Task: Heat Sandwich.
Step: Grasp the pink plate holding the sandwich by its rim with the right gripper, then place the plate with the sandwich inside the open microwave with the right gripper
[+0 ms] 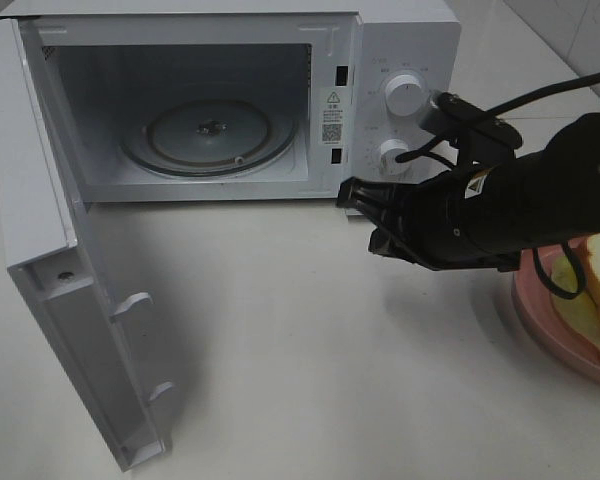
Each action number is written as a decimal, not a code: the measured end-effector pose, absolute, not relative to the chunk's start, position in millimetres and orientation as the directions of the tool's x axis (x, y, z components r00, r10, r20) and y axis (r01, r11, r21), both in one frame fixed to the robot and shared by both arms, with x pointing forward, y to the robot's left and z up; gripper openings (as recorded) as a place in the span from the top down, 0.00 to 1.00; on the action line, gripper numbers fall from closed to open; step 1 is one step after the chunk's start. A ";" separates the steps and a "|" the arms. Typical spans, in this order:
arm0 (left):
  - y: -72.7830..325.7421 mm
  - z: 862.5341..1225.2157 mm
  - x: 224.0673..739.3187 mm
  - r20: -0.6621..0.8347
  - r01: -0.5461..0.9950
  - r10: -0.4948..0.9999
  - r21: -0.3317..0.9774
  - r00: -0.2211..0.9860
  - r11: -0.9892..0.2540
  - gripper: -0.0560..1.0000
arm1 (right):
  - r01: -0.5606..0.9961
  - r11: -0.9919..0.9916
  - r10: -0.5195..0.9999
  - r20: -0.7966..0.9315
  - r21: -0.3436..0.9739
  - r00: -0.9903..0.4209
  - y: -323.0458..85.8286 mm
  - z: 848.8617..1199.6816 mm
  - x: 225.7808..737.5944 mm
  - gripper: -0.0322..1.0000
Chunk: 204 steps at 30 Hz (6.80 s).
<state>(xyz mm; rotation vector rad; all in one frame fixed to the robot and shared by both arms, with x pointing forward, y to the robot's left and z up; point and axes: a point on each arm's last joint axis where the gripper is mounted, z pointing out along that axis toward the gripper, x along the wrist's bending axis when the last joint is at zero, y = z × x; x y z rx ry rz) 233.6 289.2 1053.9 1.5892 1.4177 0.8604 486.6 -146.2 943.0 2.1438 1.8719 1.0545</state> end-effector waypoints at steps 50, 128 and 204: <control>289.2 1053.9 233.6 -0.030 0.431 0.991 0.902 0.133 -0.030 0.01 | 0.952 0.250 0.968 -0.040 0.178 -0.247 -229.7 970.4 486.0 0.05; 289.2 1053.9 233.6 -0.030 0.431 0.991 0.902 0.133 -0.030 0.01 | 0.976 0.216 0.959 -0.197 0.042 -0.204 -238.0 891.6 514.1 0.92; 289.2 1053.9 233.6 -0.030 0.431 0.991 0.902 0.133 -0.030 0.01 | 0.645 0.764 0.584 -0.401 -0.023 -0.706 -145.4 983.2 388.0 0.93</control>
